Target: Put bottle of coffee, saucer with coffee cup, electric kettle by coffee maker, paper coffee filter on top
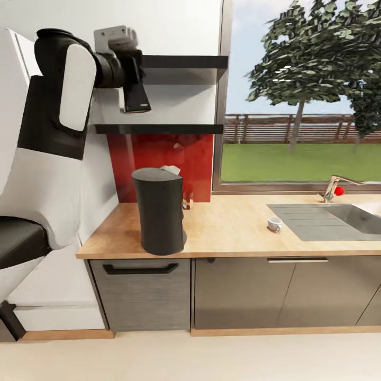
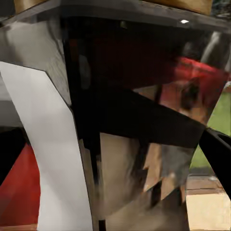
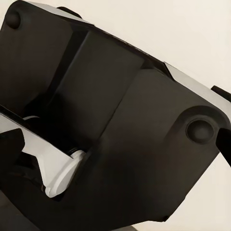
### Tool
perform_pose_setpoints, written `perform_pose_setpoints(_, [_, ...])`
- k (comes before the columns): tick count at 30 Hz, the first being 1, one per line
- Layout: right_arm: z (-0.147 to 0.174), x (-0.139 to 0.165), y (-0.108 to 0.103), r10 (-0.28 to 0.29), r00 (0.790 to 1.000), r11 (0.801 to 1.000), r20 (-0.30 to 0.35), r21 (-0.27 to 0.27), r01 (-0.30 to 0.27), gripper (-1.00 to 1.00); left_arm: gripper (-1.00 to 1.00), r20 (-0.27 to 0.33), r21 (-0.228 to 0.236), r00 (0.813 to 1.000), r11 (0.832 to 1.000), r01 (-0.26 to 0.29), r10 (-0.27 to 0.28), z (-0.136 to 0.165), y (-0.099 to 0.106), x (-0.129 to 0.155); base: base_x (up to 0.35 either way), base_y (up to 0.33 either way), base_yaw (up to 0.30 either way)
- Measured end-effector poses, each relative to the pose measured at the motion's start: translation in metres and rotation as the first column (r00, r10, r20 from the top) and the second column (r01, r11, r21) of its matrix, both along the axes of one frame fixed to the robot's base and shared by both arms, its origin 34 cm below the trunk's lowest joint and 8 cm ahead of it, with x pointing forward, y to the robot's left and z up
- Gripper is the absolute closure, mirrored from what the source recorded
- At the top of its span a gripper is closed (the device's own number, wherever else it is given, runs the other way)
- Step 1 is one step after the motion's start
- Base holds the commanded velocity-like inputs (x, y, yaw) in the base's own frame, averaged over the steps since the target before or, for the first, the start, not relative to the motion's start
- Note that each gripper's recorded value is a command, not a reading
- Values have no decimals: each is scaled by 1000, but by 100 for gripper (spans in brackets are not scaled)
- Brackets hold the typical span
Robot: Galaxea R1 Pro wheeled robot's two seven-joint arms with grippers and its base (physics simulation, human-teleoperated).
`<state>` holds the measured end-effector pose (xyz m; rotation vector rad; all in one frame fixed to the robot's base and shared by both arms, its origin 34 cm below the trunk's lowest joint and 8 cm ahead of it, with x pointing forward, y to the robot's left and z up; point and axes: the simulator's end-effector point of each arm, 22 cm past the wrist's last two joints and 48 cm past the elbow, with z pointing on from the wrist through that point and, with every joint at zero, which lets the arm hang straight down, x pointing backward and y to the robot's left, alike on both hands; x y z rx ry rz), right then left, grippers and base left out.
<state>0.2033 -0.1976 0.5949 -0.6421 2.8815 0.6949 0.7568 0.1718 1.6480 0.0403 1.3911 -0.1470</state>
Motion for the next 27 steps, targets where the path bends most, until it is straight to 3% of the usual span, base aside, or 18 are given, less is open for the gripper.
perform_pose_setpoints(1, [0,0,0,0,1000,1000,0,0,0,-100,100,13,9,996,996,84,-84,0,-8,-4,0,0,0])
perform_pose_setpoints(3, [0,0,0,0,1000,1000,1,-1,0,-100,100,19,30,987,987,158,-158,-3,-11,-7,0,0,0])
perform_pose_setpoints(4, [0,0,0,0,1000,1000,0,-1,0,-100,100,17,42,970,969,243,-244,-10,-17,-11,0,0,0])
perform_pose_setpoints(5, [0,0,0,0,1000,1000,1,-1,0,-100,100,14,53,963,961,270,-271,-14,-16,-12,0,0,0])
perform_pose_setpoints(6, [0,0,0,0,1000,1000,2,-1,0,-100,100,-14,91,896,892,443,-444,-42,-17,-25,0,0,0])
perform_pose_setpoints(7, [0,0,0,0,1000,1000,0,-1,0,-100,100,-48,101,836,830,549,-547,-65,-25,-34,0,0,0])
perform_pose_setpoints(8, [0,0,0,0,1000,1000,1,-1,0,-100,100,-53,106,814,807,581,-579,-69,-25,-40,0,0,0])
perform_pose_setpoints(9, [0,0,0,0,1000,1000,1,-1,0,-100,100,-74,107,777,769,630,-625,-83,-24,-46,0,0,0])
perform_pose_setpoints(10, [0,0,0,0,1000,1000,1,-1,0,-100,100,-84,115,770,761,639,-633,-91,-20,-46,0,0,0])
perform_pose_setpoints(11, [0,0,0,0,1000,1000,1,-1,0,-100,100,-106,105,734,726,680,-671,-105,-18,-53,0,0,0])
perform_pose_setpoints(14, [0,0,0,0,1000,1000,1,-1,0,-100,100,-140,120,687,677,726,-713,-154,2,-63,0,0,0])
perform_pose_setpoints(15, [0,0,0,0,1000,1000,1,-1,0,-100,100,-145,143,699,685,715,-700,-173,10,-60,0,0,0])
perform_pose_setpoints(16, [0,0,0,0,1000,1000,2,-1,0,-100,100,-135,145,693,677,721,-708,-203,22,-64,0,0,0])
perform_pose_setpoints(17, [0,0,0,0,1000,1000,1,-2,0,-100,100,-180,154,713,696,701,-678,-259,33,-53,0,0,0])
perform_pose_setpoints(21, [0,0,-1,0,1000,1000,2,-3,0,-100,100,-168,173,719,698,695,-674,-317,45,-55,0,0,0])
perform_pose_setpoints(27, [-1,1,-1,-1,1000,1000,3,-5,1,-100,100,-161,194,726,700,688,-669,-381,54,-65,0,0,0])
